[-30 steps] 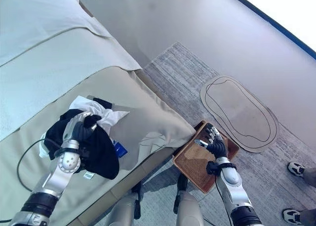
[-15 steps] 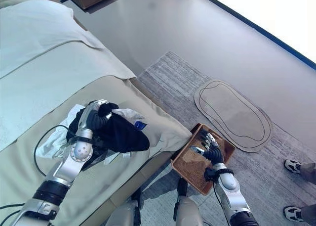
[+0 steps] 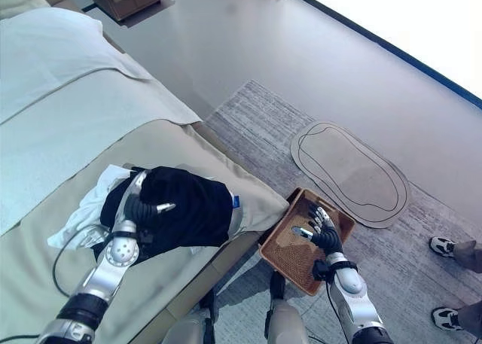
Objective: Pick up clothes into the bucket
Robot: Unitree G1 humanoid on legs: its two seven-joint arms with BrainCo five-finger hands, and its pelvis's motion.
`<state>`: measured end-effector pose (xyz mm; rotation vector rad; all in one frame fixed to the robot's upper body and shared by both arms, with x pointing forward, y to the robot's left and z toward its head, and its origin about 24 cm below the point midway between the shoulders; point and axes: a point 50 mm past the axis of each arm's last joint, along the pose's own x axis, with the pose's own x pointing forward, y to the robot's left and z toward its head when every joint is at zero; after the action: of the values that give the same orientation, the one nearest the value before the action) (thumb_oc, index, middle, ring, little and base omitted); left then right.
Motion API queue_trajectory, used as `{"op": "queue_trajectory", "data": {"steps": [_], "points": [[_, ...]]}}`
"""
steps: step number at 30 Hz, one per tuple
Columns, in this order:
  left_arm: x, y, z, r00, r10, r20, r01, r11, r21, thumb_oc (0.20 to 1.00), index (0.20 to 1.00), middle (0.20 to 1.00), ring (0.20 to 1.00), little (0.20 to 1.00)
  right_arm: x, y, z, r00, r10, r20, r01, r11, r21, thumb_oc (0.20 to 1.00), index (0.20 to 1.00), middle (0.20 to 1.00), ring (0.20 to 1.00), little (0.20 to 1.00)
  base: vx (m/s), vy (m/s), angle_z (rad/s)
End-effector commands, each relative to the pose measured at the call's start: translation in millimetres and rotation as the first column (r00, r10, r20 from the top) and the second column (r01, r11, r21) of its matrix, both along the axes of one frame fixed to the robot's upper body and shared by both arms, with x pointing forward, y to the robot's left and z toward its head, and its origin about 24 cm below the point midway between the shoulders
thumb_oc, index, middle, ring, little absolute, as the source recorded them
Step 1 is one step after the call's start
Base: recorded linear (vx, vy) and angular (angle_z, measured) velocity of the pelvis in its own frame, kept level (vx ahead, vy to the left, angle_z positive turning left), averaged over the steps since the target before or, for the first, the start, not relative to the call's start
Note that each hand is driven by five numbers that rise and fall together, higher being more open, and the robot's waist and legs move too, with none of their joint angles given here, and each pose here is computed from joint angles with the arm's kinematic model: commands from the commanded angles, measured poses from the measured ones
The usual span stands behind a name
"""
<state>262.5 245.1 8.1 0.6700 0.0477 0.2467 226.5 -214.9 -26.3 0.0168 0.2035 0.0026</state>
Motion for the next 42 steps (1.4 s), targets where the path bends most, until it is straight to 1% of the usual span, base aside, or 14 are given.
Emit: {"op": "queue_trajectory", "data": {"steps": [1,4,8,10,12,17,18,20,22,23,26,33,41,42], "points": [[4.9,20.6,16.6,0.986,0.106,0.125,-0.1,0.993,-0.056,1.0,1.0,1.0,1.0,1.0,6.0,-1.0,19.5,0.992,-0.035,0.125,0.03,0.999,0.043,1.0,1.0,1.0,1.0,1.0,-0.06,0.022,0.01],[0.6,24.7,7.8,0.974,0.186,0.128,-0.178,0.981,-0.072,1.0,1.0,1.0,1.0,1.0,5.3,0.8,20.2,0.99,-0.039,0.137,0.033,0.998,0.047,1.0,1.0,1.0,1.0,1.0,-0.06,0.01,0.03],[0.5,20.4,1.9,0.977,0.182,0.108,-0.177,0.983,-0.056,1.0,1.0,1.0,1.0,1.0,5.7,1.5,22.1,0.988,-0.047,0.147,0.041,0.998,0.046,1.0,1.0,1.0,1.0,1.0,-0.05,-0.003,0.08],[2.1,16.1,-0.7,0.985,0.147,0.085,-0.146,0.989,-0.017,1.0,1.0,1.0,1.0,1.0,7.0,1.2,23.3,0.987,-0.047,0.152,0.042,0.998,0.038,1.0,1.0,1.0,1.0,1.0,-0.05,0.009,0.06],[7.2,11.4,-4.5,0.994,0.1,0.052,-0.104,0.991,0.089,1.0,1.0,1.0,1.0,1.0,9.5,1.4,28.8,0.983,-0.039,0.177,0.034,0.999,0.031,1.0,1.0,1.0,1.0,1.0,-0.07,0.015,0.02],[18.7,8.7,1.8,0.996,0.065,0.057,-0.075,0.977,0.199,1.0,1.0,1.0,1.0,1.0,12.7,0.2,37.3,0.976,-0.039,0.215,0.037,0.999,0.015,1.0,1.0,1.0,1.0,1.0,-0.07,0.019,0.01],[26.5,7.4,9.1,0.997,0.036,0.07,-0.054,0.96,0.274,1.0,1.0,1.0,1.0,1.0,15.5,-0.8,44.3,0.969,-0.038,0.245,0.037,0.999,0.009,1.0,1.0,1.0,1.0,1.0,-0.05,0.018,-0.01],[28.7,7.1,11.6,0.997,0.026,0.076,-0.048,0.954,0.295,1.0,1.0,1.0,1.0,1.0,16.1,-1.4,45.5,0.967,-0.041,0.25,0.041,0.999,0.006,1.0,1.0,1.0,1.0,1.0,-0.05,0.03,-0.05],[36.4,7.9,21.1,0.995,0.004,0.099,-0.04,0.929,0.369,1.0,1.0,1.0,1.0,1.0,19.0,-2.3,49.7,0.962,-0.042,0.268,0.043,0.999,0.0,1.0,1.0,1.0,1.0,1.0,-0.06,0.047,-0.05],[45.0,9.8,33.2,0.992,-0.017,0.128,-0.044,0.891,0.453,1.0,1.0,1.0,1.0,1.0,22.4,-3.1,55.4,0.955,-0.04,0.293,0.043,0.999,-0.002,1.0,1.0,1.0,1.0,1.0,-0.03,0.03,-0.06],[54.8,12.9,48.4,0.985,-0.021,0.169,-0.072,0.848,0.524,1.0,1.0,1.0,1.0,1.0,27.3,-1.8,61.2,0.948,-0.035,0.318,0.042,0.999,-0.015,1.0,1.0,1.0,1.0,1.0,-0.02,0.04,-0.07],[69.0,22.8,77.8,0.961,0.024,0.276,-0.194,0.768,0.61,1.0,1.0,1.0,1.0,1.0,29.6,2.7,66.7,0.939,-0.013,0.344,0.019,1.0,-0.014,1.0,1.0,1.0,1.0,1.0,0.01,0.049,-0.04],[70.9,38.5,68.3,0.98,0.101,0.169,-0.188,0.731,0.656,1.0,1.0,1.0,1.0,1.0,26.7,4.9,62.3,0.947,0.02,0.32,-0.014,1.0,-0.021,1.0,1.0,1.0,1.0,1.0,0.01,0.017,-0.03],[70.6,41.0,63.1,0.985,0.118,0.122,-0.169,0.73,0.662,0.893,0.893,0.893,0.893,0.893,26.7,4.2,62.2,0.948,0.025,0.317,-0.018,0.999,-0.027,1.0,1.0,1.0,1.0,1.0,0.01,0.009,-0.03]]}}
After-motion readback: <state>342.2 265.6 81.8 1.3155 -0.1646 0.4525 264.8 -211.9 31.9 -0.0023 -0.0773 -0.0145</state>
